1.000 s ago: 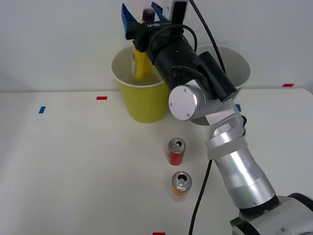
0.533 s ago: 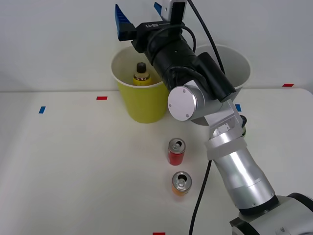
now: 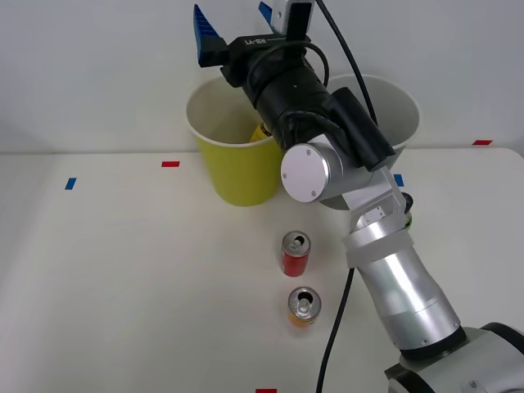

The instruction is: Put cans in the gray bin, plastic bottles in the light green bin

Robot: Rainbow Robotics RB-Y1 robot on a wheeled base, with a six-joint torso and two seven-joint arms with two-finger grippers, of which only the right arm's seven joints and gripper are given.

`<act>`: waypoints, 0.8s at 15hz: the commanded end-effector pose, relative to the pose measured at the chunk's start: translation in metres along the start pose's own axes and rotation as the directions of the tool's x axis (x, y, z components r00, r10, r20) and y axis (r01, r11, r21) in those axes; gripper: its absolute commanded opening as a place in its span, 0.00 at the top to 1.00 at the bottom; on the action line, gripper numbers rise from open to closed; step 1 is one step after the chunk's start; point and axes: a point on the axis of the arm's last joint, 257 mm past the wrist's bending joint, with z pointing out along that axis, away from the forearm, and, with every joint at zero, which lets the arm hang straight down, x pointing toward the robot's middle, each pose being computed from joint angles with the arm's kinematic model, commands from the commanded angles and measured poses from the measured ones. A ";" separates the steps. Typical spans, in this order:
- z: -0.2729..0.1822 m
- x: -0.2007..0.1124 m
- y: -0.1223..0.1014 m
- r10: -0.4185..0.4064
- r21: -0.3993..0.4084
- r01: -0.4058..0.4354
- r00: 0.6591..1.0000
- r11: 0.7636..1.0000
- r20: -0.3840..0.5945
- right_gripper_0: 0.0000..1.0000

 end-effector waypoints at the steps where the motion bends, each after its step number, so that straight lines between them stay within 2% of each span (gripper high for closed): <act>1: 0.000 -0.005 0.004 -0.009 -0.003 0.009 1.000 1.000 0.024 0.00; 3: -0.006 -0.011 0.014 -0.019 -0.012 0.020 0.997 1.000 0.071 0.00; 6: -0.044 -0.016 0.009 -0.043 -0.031 0.045 0.995 0.998 0.086 0.00; 9: -0.086 -0.019 -0.006 -0.034 -0.005 0.034 0.995 0.999 0.094 0.00; 12: -0.144 -0.028 -0.029 -0.027 0.057 0.020 0.993 0.998 0.117 0.00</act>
